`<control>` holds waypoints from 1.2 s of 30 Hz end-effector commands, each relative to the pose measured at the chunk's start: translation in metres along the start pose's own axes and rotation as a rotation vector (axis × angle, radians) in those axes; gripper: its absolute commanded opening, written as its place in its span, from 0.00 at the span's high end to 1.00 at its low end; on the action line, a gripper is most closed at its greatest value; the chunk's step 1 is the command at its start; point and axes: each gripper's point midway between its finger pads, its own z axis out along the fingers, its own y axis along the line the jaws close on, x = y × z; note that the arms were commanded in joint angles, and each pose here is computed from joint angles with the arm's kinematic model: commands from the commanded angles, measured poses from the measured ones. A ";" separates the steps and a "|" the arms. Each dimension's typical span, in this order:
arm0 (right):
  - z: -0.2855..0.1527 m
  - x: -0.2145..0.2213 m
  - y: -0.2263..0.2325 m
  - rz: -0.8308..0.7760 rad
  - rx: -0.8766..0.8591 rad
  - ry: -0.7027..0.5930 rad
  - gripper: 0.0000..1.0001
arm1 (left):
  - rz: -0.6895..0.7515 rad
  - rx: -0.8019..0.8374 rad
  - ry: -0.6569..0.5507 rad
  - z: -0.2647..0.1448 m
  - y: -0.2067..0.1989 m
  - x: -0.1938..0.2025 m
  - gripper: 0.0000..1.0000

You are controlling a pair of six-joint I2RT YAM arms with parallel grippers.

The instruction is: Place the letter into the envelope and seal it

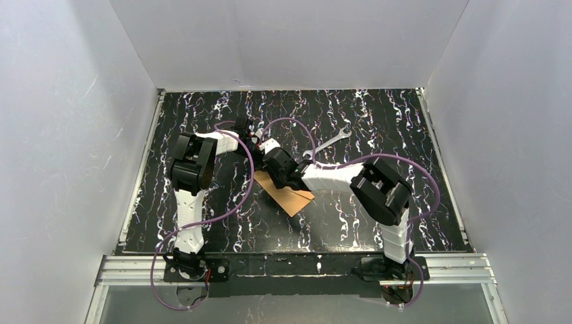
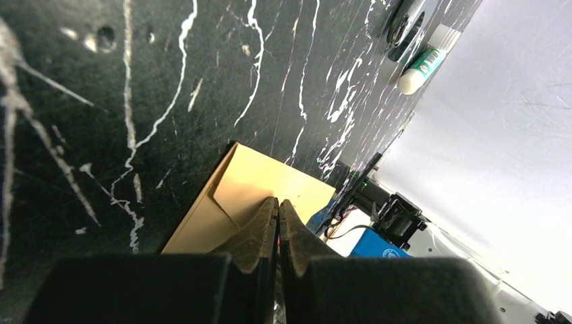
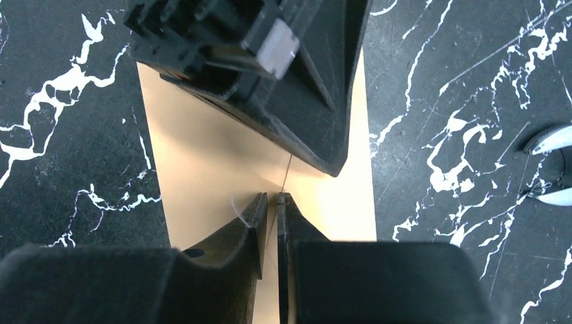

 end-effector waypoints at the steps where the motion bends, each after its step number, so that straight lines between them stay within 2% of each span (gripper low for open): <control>1: -0.012 0.085 -0.019 -0.035 0.034 0.235 0.85 | -0.089 -0.274 0.034 0.014 0.079 0.022 1.00; 6: -0.036 0.102 -0.020 -0.050 -0.013 0.270 0.95 | -0.084 -0.268 0.029 0.014 0.075 0.018 1.00; 9: -0.042 0.108 -0.022 -0.052 -0.019 0.280 0.98 | -0.085 -0.268 0.026 0.014 0.075 0.016 1.00; 24: 0.013 0.062 -0.015 0.027 0.050 0.213 0.99 | -0.097 -0.273 0.043 0.015 0.082 0.025 1.00; 28: 0.010 0.056 -0.019 0.037 0.054 0.211 0.99 | -0.092 -0.269 0.041 0.015 0.080 0.024 1.00; 36: -0.031 0.083 -0.047 0.103 0.090 0.253 0.97 | -0.074 -0.266 0.044 0.015 0.077 0.020 1.00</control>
